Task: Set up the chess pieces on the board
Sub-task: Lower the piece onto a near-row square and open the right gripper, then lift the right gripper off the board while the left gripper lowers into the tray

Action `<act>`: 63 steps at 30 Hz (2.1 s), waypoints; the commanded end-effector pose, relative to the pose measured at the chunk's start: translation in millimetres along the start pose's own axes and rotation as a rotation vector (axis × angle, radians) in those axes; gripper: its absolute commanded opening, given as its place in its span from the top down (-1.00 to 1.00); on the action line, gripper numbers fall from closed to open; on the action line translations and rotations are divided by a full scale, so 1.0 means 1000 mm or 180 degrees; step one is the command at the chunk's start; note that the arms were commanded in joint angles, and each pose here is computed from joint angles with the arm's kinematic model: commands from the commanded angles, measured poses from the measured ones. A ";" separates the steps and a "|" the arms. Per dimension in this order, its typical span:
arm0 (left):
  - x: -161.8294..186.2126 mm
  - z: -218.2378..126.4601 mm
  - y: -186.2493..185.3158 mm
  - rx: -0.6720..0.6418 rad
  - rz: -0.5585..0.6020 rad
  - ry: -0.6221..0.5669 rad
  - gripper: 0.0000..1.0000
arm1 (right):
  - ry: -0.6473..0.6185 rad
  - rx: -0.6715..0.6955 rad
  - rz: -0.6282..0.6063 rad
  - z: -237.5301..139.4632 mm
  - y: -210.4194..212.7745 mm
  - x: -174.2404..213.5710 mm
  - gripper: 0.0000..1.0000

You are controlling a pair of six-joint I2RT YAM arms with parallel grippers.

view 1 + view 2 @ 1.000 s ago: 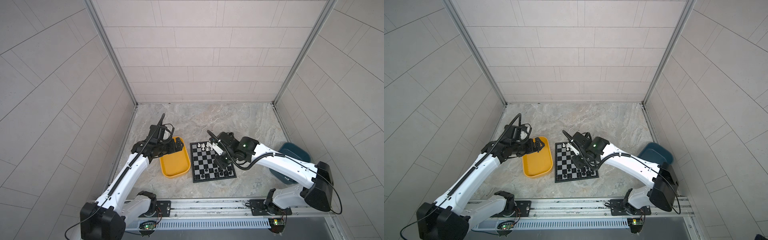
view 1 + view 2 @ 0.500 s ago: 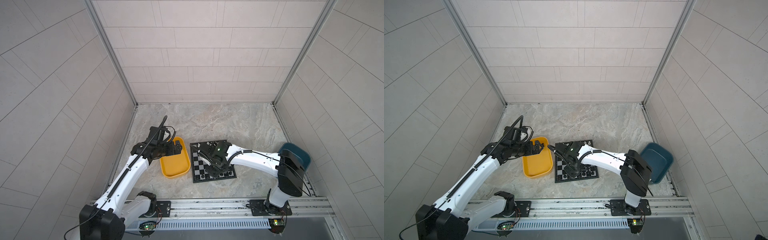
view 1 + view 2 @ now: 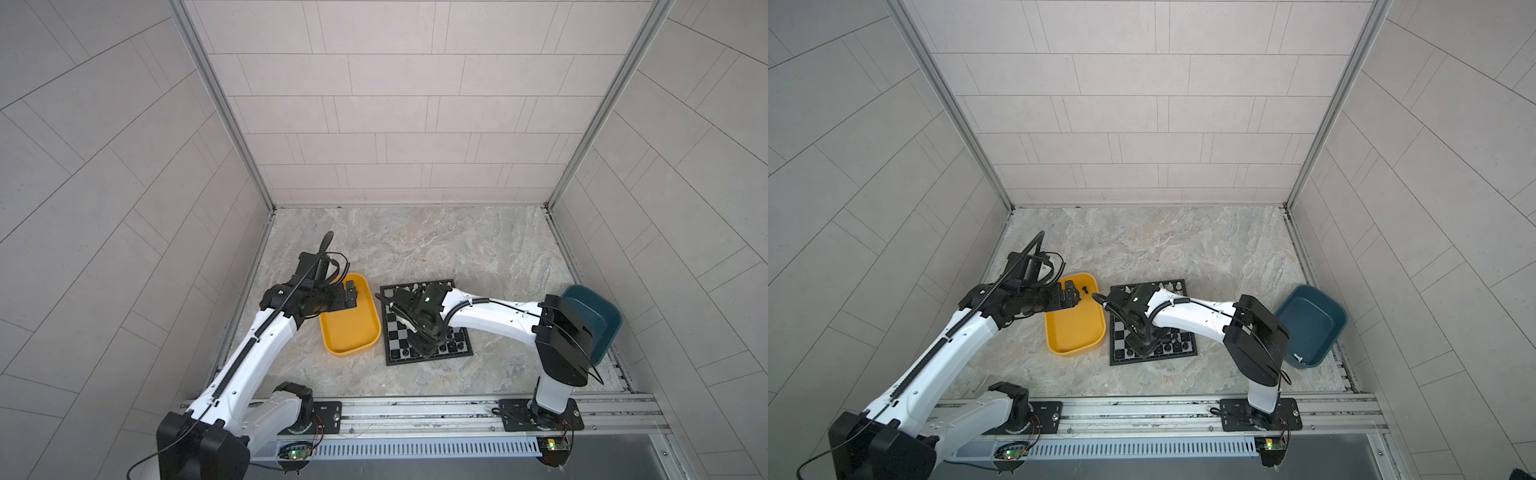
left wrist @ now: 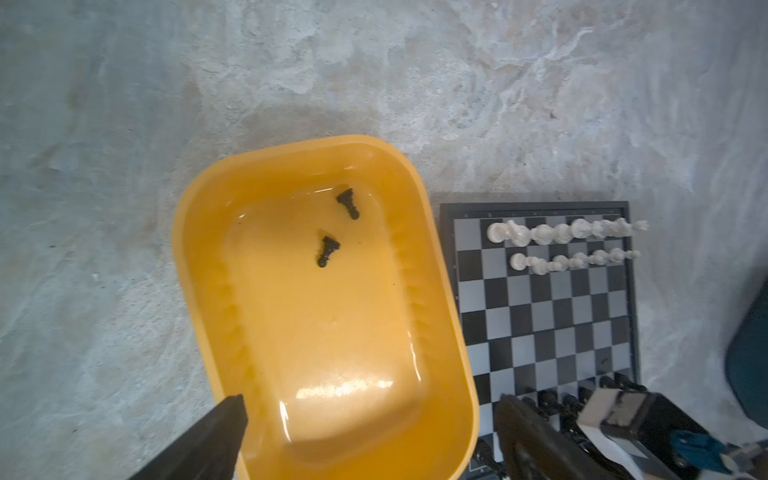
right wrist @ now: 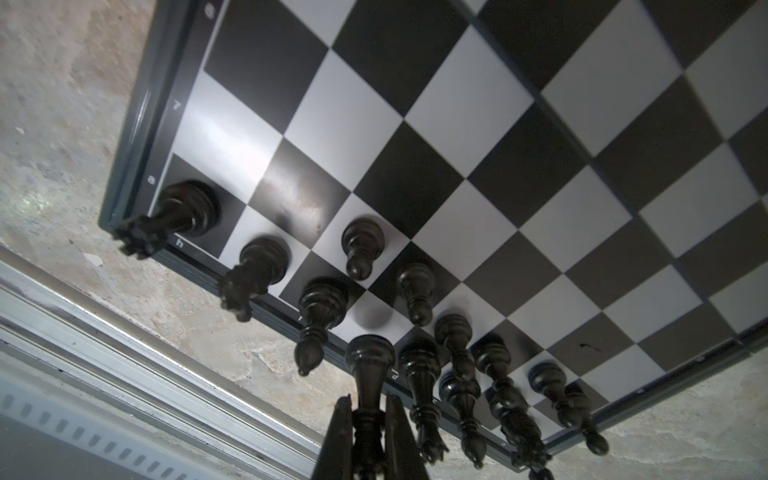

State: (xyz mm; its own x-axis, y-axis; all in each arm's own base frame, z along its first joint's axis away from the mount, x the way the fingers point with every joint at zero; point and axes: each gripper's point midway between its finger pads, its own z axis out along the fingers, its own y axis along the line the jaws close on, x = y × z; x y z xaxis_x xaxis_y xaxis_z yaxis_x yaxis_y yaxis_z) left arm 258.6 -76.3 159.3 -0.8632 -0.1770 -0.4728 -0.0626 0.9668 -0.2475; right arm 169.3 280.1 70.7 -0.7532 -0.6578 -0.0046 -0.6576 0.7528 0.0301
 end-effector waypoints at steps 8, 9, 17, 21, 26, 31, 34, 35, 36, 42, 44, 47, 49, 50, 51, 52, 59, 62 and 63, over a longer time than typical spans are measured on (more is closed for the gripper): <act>-0.009 -0.017 0.021 -0.0403 0.0005 -0.0153 -1.00 | 0.0131 0.0035 -0.0045 0.008 0.001 0.002 1.00; -0.009 -0.017 0.022 -0.0418 0.0003 -0.0150 -1.00 | 0.0136 0.0039 -0.0044 0.009 0.001 0.002 1.00; -0.009 -0.017 0.022 -0.0403 -0.0002 -0.0146 -1.00 | 0.0161 0.0044 -0.0047 0.012 0.001 0.000 0.80; -0.008 -0.018 0.022 -0.0400 0.0000 -0.0148 -1.00 | 0.0165 0.0057 -0.0047 0.012 0.001 0.000 0.67; -0.008 -0.017 0.021 -0.0388 0.0004 -0.0142 -1.00 | 0.0133 0.0064 -0.0055 0.010 0.001 -0.003 0.56; -0.007 -0.016 0.021 -0.0390 -0.0008 -0.0135 -1.00 | 0.0036 0.0078 -0.0062 0.002 0.000 -0.008 0.42; -0.007 -0.014 0.021 -0.0378 -0.0033 -0.0138 -1.00 | -0.0042 0.0106 -0.0059 -0.009 -0.002 -0.012 0.31; -0.007 -0.014 0.021 -0.0389 -0.0037 -0.0138 -1.00 | -0.0084 0.0110 -0.0054 -0.014 -0.002 -0.014 0.28; -0.007 -0.014 0.022 -0.0400 -0.0035 -0.0138 -1.00 | -0.0139 0.0118 -0.0051 -0.021 -0.003 -0.016 0.24; 0.005 0.013 0.002 -0.0019 -0.0030 0.0138 -1.00 | -0.0708 0.0182 0.0092 -0.082 -0.026 -0.030 -0.11; 0.002 0.021 -0.002 0.0006 -0.0015 0.0216 -0.97 | -0.0934 0.0143 0.0216 -0.097 -0.039 -0.035 -0.22; 0.001 0.038 -0.001 -0.0100 0.0001 0.0462 -0.78 | -0.1310 -0.0100 0.0445 -0.116 -0.055 -0.039 -0.32; 0.004 0.055 0.005 -0.0276 0.0044 0.0710 -0.68 | -0.1654 -0.0330 0.0617 -0.134 -0.064 -0.042 -0.37; 0.006 0.061 0.008 -0.0349 0.0082 0.0856 -0.65 | -0.1772 -0.0397 0.0661 -0.139 -0.067 -0.042 -0.39; 0.006 0.069 0.009 -0.0405 0.0136 0.1007 -0.51 | -0.1949 -0.0455 0.0712 -0.146 -0.071 -0.042 -0.43; 0.008 0.078 0.007 -0.0388 0.0142 0.1132 -0.40 | -0.2144 -0.0494 0.0731 -0.153 -0.074 -0.041 -0.46; 0.007 0.118 0.019 -0.0678 0.0220 0.1422 -0.20 | -0.2782 -0.0711 0.0869 -0.175 -0.093 -0.026 -0.67; 0.005 0.127 0.019 -0.0691 0.0253 0.1462 -0.14 | -0.2846 -0.0766 0.0900 -0.173 -0.097 -0.021 -0.68; 0.004 0.130 0.019 -0.0704 0.0270 0.1488 -0.12 | -0.2856 -0.0800 0.0919 -0.172 -0.099 -0.020 -0.68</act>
State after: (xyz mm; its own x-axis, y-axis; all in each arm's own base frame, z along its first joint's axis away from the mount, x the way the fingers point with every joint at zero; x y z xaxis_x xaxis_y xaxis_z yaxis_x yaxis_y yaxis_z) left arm 312.0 -86.0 38.1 -0.9971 -0.0652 -0.0401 -0.0634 0.9970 -0.0452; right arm 251.3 210.0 230.2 -0.7071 -0.1437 -0.6923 -0.4769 0.8199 0.3169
